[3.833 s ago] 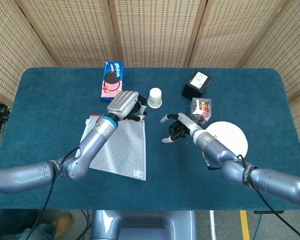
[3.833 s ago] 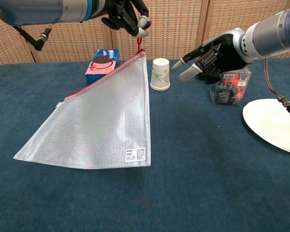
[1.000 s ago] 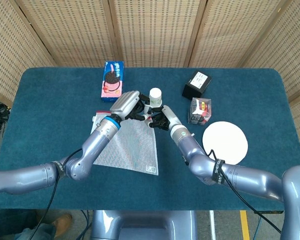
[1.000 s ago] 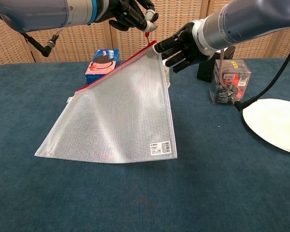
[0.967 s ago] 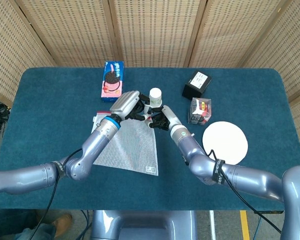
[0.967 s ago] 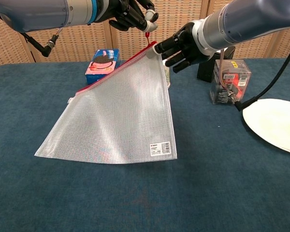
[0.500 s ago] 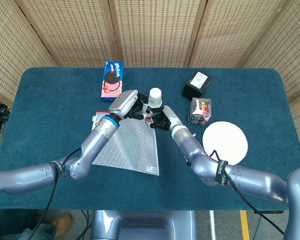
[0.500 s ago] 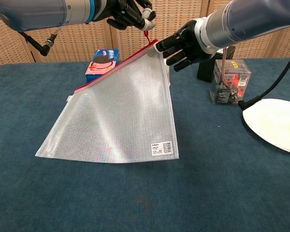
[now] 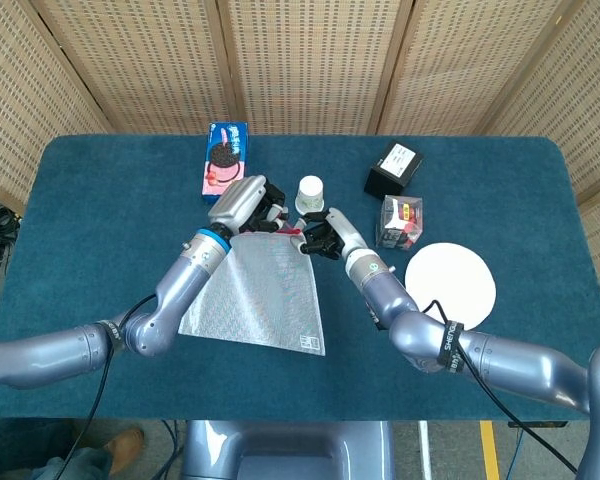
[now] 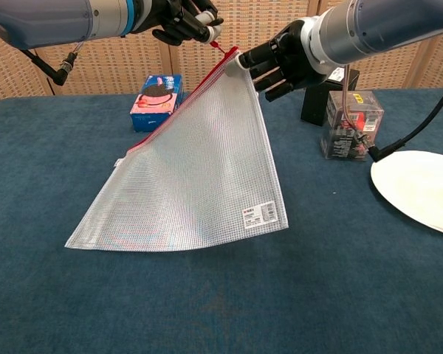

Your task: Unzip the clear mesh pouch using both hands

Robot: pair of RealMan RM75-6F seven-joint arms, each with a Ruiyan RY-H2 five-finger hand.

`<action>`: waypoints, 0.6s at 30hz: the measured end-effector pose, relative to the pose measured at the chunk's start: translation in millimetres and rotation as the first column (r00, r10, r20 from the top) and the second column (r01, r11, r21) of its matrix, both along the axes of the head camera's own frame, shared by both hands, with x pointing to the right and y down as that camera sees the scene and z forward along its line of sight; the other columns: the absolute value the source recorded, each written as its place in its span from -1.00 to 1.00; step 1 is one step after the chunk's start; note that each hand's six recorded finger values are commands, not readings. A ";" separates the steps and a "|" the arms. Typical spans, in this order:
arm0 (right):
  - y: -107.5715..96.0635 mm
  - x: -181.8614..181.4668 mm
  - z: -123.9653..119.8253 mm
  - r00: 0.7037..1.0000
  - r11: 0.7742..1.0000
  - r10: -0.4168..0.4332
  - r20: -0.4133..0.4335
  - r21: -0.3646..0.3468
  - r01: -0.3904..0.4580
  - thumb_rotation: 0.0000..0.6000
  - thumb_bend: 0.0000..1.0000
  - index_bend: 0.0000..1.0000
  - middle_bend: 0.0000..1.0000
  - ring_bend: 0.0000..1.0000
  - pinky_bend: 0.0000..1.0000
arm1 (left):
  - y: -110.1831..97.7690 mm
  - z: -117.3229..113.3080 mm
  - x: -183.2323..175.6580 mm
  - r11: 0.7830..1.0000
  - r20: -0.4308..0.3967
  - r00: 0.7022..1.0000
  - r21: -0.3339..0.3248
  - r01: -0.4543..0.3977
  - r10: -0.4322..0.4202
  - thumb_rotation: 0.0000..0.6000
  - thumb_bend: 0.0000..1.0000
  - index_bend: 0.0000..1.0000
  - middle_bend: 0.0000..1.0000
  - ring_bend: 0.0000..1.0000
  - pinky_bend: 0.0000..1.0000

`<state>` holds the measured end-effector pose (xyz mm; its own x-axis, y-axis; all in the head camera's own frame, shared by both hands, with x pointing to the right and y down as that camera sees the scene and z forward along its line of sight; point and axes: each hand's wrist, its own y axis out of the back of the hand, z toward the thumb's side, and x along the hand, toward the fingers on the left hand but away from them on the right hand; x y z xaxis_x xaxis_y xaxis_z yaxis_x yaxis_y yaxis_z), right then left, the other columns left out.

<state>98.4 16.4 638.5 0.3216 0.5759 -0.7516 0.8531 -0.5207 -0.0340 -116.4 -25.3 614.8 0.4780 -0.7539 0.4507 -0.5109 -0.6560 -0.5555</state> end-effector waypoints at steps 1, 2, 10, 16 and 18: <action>-0.1 0.2 -0.1 1.000 1.000 0.001 0.000 0.000 -0.001 1.00 0.83 0.45 0.83 0.72 1.00 | 0.1 0.4 0.0 1.000 0.001 1.000 -0.001 0.000 0.000 1.00 0.87 0.77 0.96 0.99 1.00; -0.2 0.3 -0.2 1.000 1.000 0.001 0.001 0.000 -0.001 1.00 0.83 0.45 0.83 0.72 1.00 | 0.1 0.7 -0.1 1.000 0.001 1.000 -0.001 0.000 0.000 1.00 0.89 0.78 0.96 0.99 1.00; -3.9 3.8 -3.7 1.000 1.000 0.018 0.015 0.003 -0.018 1.00 0.83 0.45 0.83 0.72 1.00 | -0.4 3.8 -0.7 1.000 0.005 1.000 -0.004 0.002 -0.002 1.00 0.94 0.80 0.96 0.99 1.00; -6.1 5.0 -8.5 0.999 1.000 0.026 0.038 0.007 -0.026 1.00 0.83 0.48 0.84 0.74 1.00 | -2.2 4.7 -3.4 1.000 0.009 1.000 -0.003 0.008 -0.008 1.00 0.94 0.81 0.96 0.99 1.00; -6.8 4.6 -11.0 0.998 1.000 0.029 0.050 0.007 -0.029 1.00 0.83 0.49 0.84 0.74 1.00 | -3.2 5.7 -5.6 1.000 0.011 1.000 -0.004 0.014 -0.014 1.00 0.94 0.81 0.96 0.99 1.00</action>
